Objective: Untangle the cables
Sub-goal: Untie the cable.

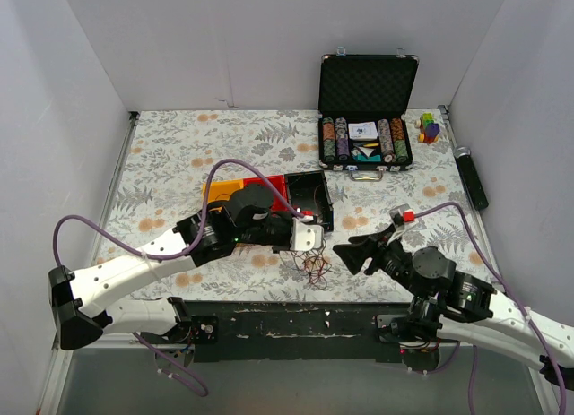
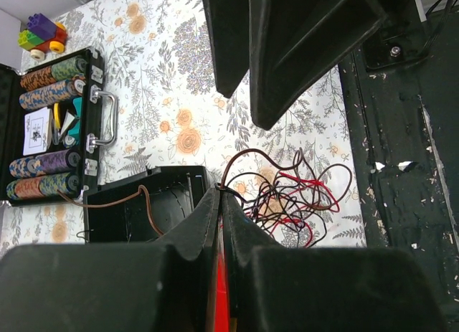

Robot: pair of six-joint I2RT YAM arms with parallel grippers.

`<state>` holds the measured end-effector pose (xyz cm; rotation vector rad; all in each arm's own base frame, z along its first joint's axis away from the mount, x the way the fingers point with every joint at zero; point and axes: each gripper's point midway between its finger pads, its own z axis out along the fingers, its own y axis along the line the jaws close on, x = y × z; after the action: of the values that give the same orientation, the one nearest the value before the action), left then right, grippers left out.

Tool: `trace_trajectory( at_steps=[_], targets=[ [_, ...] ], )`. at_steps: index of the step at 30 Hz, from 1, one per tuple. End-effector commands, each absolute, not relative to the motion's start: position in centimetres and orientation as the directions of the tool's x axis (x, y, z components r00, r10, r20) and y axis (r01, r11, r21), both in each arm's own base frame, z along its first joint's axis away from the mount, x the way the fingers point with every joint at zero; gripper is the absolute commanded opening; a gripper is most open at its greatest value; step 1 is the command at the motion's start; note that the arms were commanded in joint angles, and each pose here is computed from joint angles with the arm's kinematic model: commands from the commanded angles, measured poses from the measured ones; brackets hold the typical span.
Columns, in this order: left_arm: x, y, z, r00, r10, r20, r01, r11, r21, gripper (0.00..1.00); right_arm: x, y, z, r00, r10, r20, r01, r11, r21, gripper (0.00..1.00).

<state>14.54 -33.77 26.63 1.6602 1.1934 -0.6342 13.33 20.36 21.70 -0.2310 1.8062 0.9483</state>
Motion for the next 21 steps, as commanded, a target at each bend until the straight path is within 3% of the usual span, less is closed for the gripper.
trace_trajectory(
  at_steps=[1,6,13,18,21],
  targets=[
    [14.4,-34.0,26.2,0.361,0.414,-0.836,0.926,-0.051,0.375,0.0,12.3,22.4,27.7,-0.369,0.3,-0.88,-0.695,0.54,0.475,0.69],
    [14.9,-33.7,24.7,0.356,0.454,-0.817,0.924,-0.042,0.379,0.0,11.6,24.6,29.0,-0.36,0.258,-0.896,-0.758,0.479,0.443,0.69],
    [14.9,-33.7,25.6,0.346,0.444,-0.827,0.928,-0.029,0.373,0.0,12.7,26.8,26.0,-0.378,0.166,-0.911,-0.746,0.529,0.406,0.65],
    [14.7,-33.7,26.8,0.346,0.426,-0.836,0.928,-0.026,0.371,0.01,13.5,27.3,21.9,-0.427,0.1,-0.899,-0.699,0.594,0.398,0.52],
    [14.4,-33.6,27.7,0.342,0.416,-0.843,0.93,-0.023,0.366,0.1,13.6,27.0,20.1,-0.457,0.109,-0.883,-0.669,0.613,0.421,0.43]
  ],
)
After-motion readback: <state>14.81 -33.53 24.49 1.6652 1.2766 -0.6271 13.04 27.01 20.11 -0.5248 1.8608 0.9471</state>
